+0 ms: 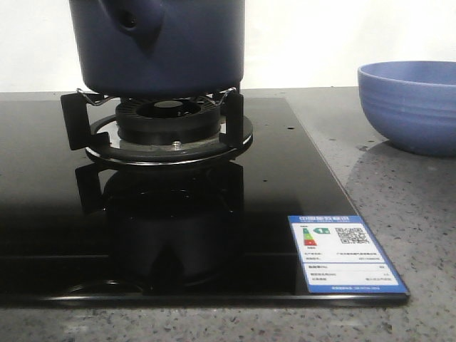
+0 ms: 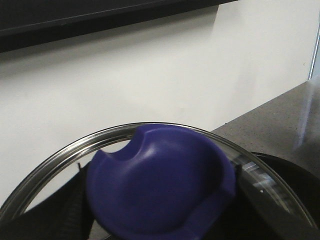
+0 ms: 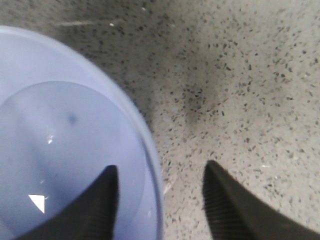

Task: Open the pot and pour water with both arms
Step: 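Grasp the rim of the light blue bowl with the right gripper, then lift the bowl with the right gripper and carry it over the pot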

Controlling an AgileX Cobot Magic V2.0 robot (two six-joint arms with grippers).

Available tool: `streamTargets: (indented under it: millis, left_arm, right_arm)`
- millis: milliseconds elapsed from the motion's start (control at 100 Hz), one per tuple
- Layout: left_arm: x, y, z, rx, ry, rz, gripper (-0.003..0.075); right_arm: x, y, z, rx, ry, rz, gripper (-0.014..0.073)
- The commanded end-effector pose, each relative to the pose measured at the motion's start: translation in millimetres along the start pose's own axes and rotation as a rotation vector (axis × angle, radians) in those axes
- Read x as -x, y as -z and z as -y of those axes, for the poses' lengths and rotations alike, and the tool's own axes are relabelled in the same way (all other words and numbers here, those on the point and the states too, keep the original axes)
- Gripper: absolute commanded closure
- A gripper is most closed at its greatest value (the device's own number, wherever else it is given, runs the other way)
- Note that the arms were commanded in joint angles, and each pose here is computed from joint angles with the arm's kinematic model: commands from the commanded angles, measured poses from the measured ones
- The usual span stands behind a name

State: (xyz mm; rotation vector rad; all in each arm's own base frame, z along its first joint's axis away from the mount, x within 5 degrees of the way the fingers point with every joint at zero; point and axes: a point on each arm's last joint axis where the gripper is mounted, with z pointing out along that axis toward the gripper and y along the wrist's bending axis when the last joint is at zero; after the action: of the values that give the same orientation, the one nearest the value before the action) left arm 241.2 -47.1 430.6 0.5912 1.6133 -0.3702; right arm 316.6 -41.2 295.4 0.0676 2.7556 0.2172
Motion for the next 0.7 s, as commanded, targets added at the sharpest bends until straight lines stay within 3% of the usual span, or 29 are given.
streamTargets:
  millis: [0,160,410,690]
  left_arm:
    - [22.8,12.0,1.4,0.045,0.022,0.104,0.0363]
    - [22.9,12.0,0.9,0.05,0.023,0.106,0.0363]
    - [22.3,10.9,-3.0,0.079,0.027,0.108,0.0363]
    - [13.3,-1.1,-11.1,0.085,0.073,0.077,0.0363]
  right_arm:
    - [7.7,14.8,-0.5,-0.01,0.004,0.078,0.0382]
    - [8.3,13.5,-0.1,-0.01,0.003,0.076,0.0664]
    - [18.9,32.6,-10.5,0.055,-0.002,0.104,0.0657]
    - [39.2,81.1,-53.6,0.133,0.072,0.172,0.0655]
